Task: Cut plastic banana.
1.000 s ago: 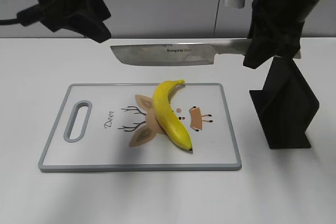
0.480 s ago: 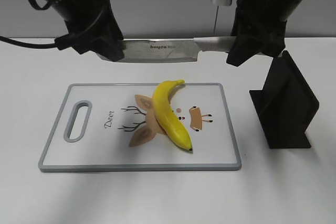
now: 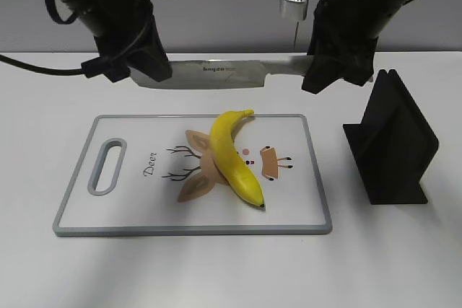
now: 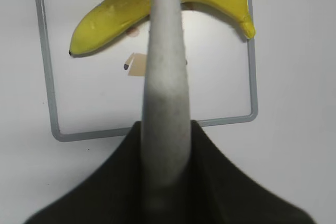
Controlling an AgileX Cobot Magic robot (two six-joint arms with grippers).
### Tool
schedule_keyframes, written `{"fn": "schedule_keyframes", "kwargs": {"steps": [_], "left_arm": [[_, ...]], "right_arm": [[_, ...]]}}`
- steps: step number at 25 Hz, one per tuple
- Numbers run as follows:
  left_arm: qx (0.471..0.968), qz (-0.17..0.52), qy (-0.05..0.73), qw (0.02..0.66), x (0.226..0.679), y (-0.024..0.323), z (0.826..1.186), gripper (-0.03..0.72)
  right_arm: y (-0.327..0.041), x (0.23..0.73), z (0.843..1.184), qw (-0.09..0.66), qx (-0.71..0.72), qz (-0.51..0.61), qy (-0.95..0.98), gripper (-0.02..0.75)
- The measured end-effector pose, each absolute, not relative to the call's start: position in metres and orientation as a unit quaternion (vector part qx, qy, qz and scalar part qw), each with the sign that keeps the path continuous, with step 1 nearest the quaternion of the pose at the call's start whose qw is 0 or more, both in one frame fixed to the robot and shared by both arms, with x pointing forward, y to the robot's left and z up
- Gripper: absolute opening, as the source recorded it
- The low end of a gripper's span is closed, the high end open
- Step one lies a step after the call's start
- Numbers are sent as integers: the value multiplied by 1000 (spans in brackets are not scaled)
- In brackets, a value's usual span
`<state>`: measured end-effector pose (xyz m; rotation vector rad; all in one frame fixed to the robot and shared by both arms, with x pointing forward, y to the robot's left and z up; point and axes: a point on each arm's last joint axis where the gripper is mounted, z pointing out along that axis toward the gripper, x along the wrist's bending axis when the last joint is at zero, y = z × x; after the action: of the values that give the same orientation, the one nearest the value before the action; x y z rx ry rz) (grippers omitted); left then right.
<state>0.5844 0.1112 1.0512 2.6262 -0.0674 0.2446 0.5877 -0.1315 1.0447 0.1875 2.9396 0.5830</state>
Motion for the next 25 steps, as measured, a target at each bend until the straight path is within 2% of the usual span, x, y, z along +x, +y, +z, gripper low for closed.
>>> {"fn": "schedule_keyframes", "kwargs": {"steps": [11,20,25], "left_arm": [[974,64,-17,217,600,100,1004,-8],[982,7,0,191,605,91,956,-9],[981,1,4,192,607,89,949,-9]], "right_arm": [[-126,608,991,40,65,162,984,177],[-124,615,945,-12,68,132,989,177],[-124,618,929,-26,70,123,990,177]]}}
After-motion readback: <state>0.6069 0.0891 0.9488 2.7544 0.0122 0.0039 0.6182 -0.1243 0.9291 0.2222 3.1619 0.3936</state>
